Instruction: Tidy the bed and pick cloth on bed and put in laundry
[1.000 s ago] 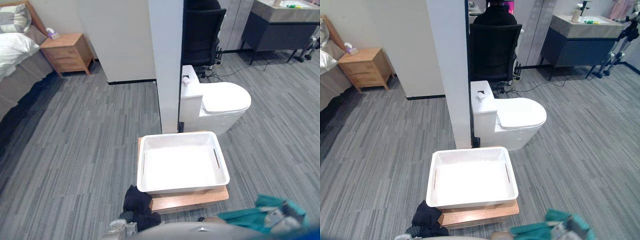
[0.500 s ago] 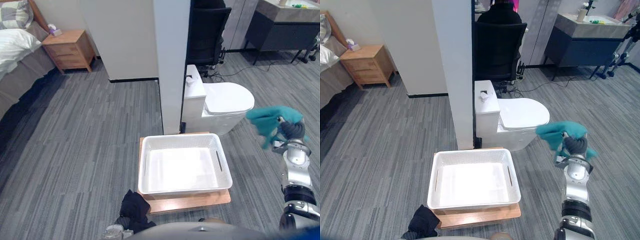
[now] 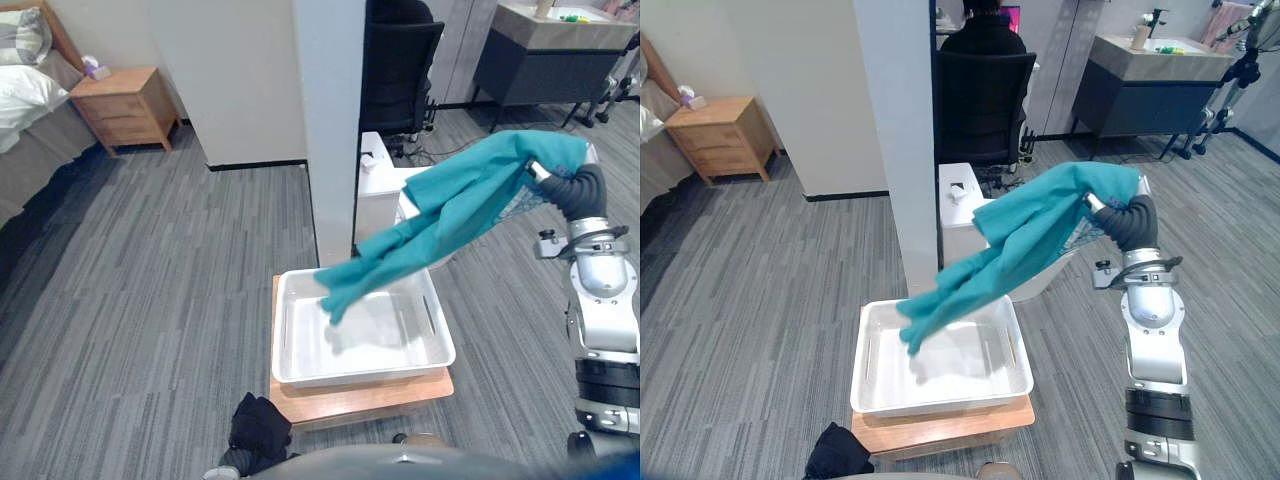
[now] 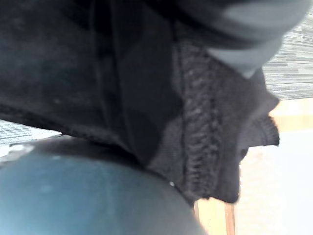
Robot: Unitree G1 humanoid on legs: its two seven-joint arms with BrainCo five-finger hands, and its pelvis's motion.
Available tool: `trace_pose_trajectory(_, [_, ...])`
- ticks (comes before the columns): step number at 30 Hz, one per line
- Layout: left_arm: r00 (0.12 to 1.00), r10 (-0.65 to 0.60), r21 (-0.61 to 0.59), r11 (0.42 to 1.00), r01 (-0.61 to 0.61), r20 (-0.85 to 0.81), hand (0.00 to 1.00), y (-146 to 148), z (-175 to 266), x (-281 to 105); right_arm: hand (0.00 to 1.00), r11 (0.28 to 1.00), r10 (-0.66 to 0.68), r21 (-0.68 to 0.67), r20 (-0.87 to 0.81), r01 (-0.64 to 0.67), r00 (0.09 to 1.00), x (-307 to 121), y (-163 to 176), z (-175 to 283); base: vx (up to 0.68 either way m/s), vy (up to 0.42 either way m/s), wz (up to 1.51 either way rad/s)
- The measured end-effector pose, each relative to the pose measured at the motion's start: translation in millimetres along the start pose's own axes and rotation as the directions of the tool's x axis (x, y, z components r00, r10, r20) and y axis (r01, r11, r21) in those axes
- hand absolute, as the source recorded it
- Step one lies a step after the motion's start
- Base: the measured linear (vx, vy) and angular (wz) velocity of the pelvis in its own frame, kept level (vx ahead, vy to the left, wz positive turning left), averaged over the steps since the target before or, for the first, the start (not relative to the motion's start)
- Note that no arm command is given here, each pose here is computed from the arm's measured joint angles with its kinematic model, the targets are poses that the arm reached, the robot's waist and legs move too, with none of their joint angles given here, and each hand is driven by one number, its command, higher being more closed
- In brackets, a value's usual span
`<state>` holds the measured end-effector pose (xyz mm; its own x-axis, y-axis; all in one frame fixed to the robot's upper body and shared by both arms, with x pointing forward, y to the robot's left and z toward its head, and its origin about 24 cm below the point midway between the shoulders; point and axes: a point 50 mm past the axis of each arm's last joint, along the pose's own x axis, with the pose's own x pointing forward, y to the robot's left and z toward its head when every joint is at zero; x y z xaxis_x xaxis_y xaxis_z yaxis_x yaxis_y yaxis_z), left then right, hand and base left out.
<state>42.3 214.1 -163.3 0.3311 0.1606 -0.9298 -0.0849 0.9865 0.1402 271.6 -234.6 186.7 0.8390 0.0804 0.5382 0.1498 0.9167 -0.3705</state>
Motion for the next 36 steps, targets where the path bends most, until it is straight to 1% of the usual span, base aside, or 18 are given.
trace_pose_trajectory(2, [1.0, 0.007, 0.0, 1.0, -0.007, 0.0, 1.0, 2.7, -3.4, -1.2, 1.0, 0.997, 0.066, 0.037, 0.065, -0.069, 0.996, 7.5, 10.0, 12.8, 0.01, -0.001, -0.02])
trace_pose_trajectory(5, [1.0, 0.005, 0.001, 1.0, -0.005, 0.002, 1.0, 4.0, -3.0, -1.1, 1.0, 0.987, 0.148, 0.04, 0.154, -0.156, 0.977, 23.5, 21.4, 30.8, 0.01, 0.002, -0.02])
trace_pose_trajectory(7, [1.0, -0.004, 0.001, 1.0, 0.004, 0.007, 1.0, 3.5, -2.5, -1.0, 1.0, 0.978, 0.186, 0.059, 0.199, -0.202, 0.962, 25.6, 26.9, 40.8, 0.0, 0.003, 0.07])
trace_pose_trajectory(11, [1.0, -0.016, 0.001, 1.0, 0.016, 0.017, 1.0, 3.3, -1.7, -1.0, 1.0, 0.956, 0.269, 0.066, 0.198, -0.286, 0.943, 26.5, 41.7, 43.9, 0.0, -0.002, 0.1])
trace_pose_trajectory(16, [0.999, -0.026, 0.002, 1.0, 0.026, 0.018, 1.0, 2.7, -0.8, -0.8, 1.0, 0.93, 0.34, 0.09, 0.152, -0.355, 0.928, 29.3, 59.4, 39.9, 0.0, 0.0, 0.0])
trace_pose_trajectory(20, [1.0, -0.028, 0.001, 1.0, 0.028, 0.014, 1.0, 2.2, -0.8, -0.6, 1.0, 0.912, 0.388, 0.131, 0.037, -0.389, 0.921, 27.4, 73.2, 19.6, 0.0, 0.0, 0.0])
trace_pose_trajectory(28, [1.0, -0.028, 0.005, 1.0, 0.028, 0.0, 1.0, 2.2, 0.3, 0.3, 1.0, 0.874, 0.462, 0.226, -0.11, -0.43, 0.88, 12.5, 99.7, -12.5, 0.0, -0.001, 0.01])
trace_pose_trajectory(32, [0.999, -0.032, 0.01, 0.999, 0.032, -0.015, 1.0, 1.4, 0.7, 1.8, 1.0, 0.832, 0.536, 0.264, -0.151, -0.488, 0.831, -1.3, 117.2, -23.7, 0.01, -0.007, 0.09])
trace_pose_trajectory(36, [0.999, -0.037, 0.016, 0.999, 0.037, -0.029, 1.0, -0.1, 3.5, 3.1, 1.0, 0.773, 0.609, 0.356, -0.182, -0.526, 0.772, -19.0, 145.5, -34.3, 0.01, -0.018, 0.1])
